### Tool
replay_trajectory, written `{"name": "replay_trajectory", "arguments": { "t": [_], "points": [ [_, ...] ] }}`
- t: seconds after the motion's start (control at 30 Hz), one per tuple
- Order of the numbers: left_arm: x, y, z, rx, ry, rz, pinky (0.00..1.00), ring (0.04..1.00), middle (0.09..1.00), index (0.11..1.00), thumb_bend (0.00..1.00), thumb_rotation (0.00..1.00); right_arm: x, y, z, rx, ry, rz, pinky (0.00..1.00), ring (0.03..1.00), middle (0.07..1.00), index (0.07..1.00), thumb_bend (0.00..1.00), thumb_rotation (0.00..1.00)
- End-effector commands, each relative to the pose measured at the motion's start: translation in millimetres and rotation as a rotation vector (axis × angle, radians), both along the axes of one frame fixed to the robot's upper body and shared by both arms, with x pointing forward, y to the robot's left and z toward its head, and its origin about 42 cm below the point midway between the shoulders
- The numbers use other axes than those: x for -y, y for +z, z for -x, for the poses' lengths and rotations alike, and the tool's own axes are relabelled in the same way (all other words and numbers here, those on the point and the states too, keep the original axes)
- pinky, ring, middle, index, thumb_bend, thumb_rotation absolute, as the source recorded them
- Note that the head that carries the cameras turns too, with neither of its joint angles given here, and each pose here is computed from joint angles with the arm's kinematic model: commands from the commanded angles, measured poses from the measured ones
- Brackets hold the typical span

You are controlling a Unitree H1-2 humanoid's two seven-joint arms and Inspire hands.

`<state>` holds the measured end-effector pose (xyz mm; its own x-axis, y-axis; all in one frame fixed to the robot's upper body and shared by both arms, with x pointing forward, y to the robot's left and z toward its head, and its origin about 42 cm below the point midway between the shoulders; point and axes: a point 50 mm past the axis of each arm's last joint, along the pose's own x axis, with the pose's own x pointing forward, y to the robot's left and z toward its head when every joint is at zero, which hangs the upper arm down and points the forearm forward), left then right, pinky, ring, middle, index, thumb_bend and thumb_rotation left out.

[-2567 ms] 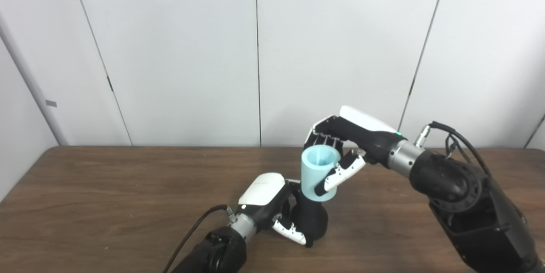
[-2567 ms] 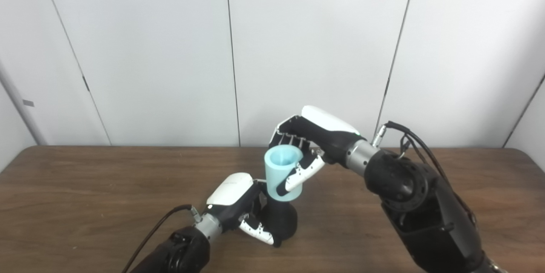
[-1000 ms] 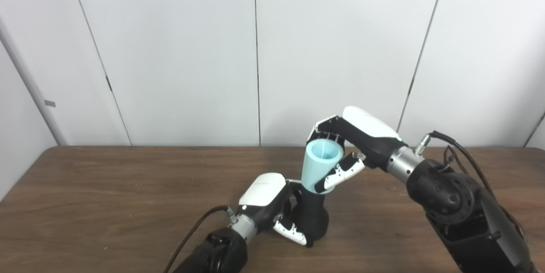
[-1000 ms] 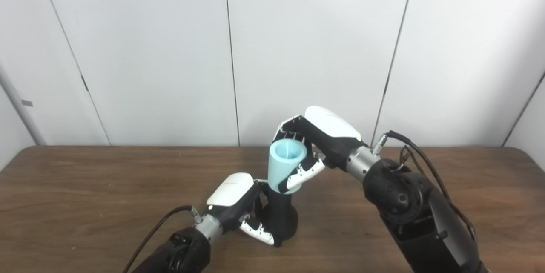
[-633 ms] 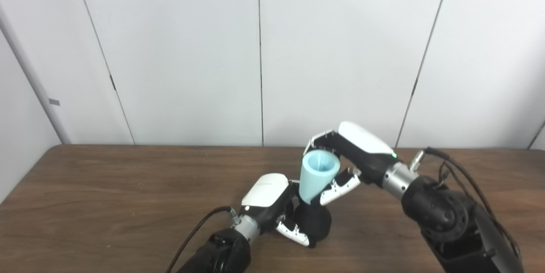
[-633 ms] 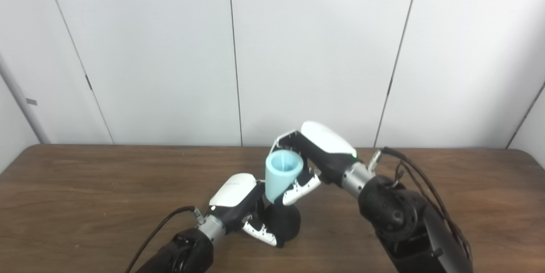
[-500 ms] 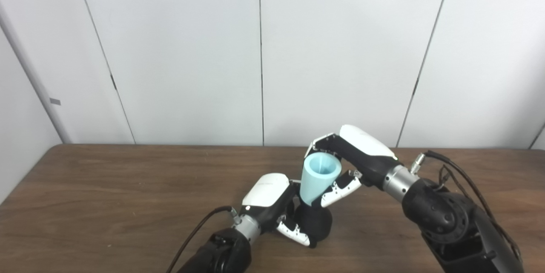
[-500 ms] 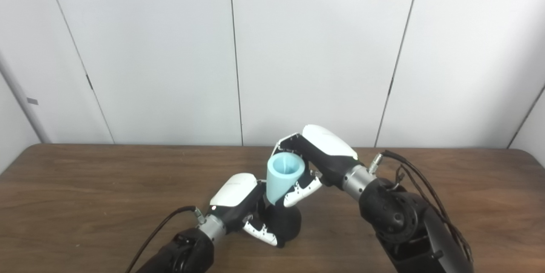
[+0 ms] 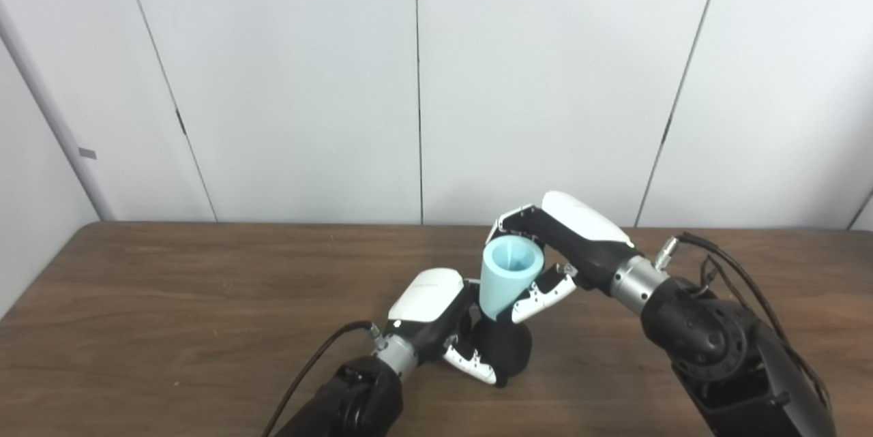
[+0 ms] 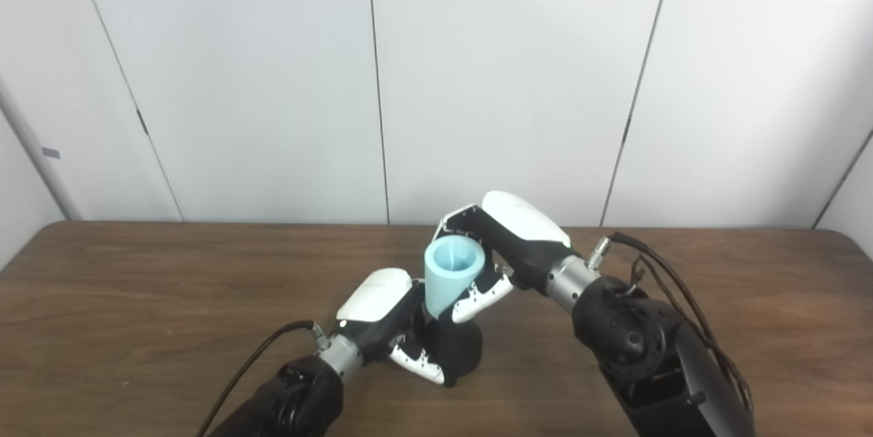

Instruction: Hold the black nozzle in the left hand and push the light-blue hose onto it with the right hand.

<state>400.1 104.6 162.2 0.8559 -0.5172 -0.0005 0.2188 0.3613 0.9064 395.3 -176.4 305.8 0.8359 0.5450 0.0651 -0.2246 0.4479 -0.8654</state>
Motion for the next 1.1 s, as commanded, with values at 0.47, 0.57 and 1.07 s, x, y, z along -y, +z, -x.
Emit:
{"name": "replay_trajectory", "arguments": {
  "t": [0.47, 0.57, 1.07],
  "points": [
    [-13.0, -39.6, 12.3, -0.121, 0.01, -0.151, 0.31, 0.376, 0.421, 0.491, 0.53, 0.0, 10.4, -32.1, -6.3, -0.064, 0.003, 0.112, 0.34, 0.446, 0.507, 0.506, 0.5, 0.0],
    [-11.8, -40.8, 12.1, -0.12, 0.01, -0.152, 0.31, 0.376, 0.422, 0.491, 0.53, 0.0, 16.0, -27.1, -9.3, -0.068, -0.01, 0.105, 0.34, 0.448, 0.502, 0.503, 0.5, 0.0],
    [-12.9, -41.4, 10.4, -0.134, 0.023, -0.13, 0.36, 0.404, 0.426, 0.494, 0.53, 0.0, 25.4, 11.6, -3.1, 0.096, -0.053, -0.051, 0.47, 0.715, 0.812, 0.946, 0.94, 0.49]
  ]
}}
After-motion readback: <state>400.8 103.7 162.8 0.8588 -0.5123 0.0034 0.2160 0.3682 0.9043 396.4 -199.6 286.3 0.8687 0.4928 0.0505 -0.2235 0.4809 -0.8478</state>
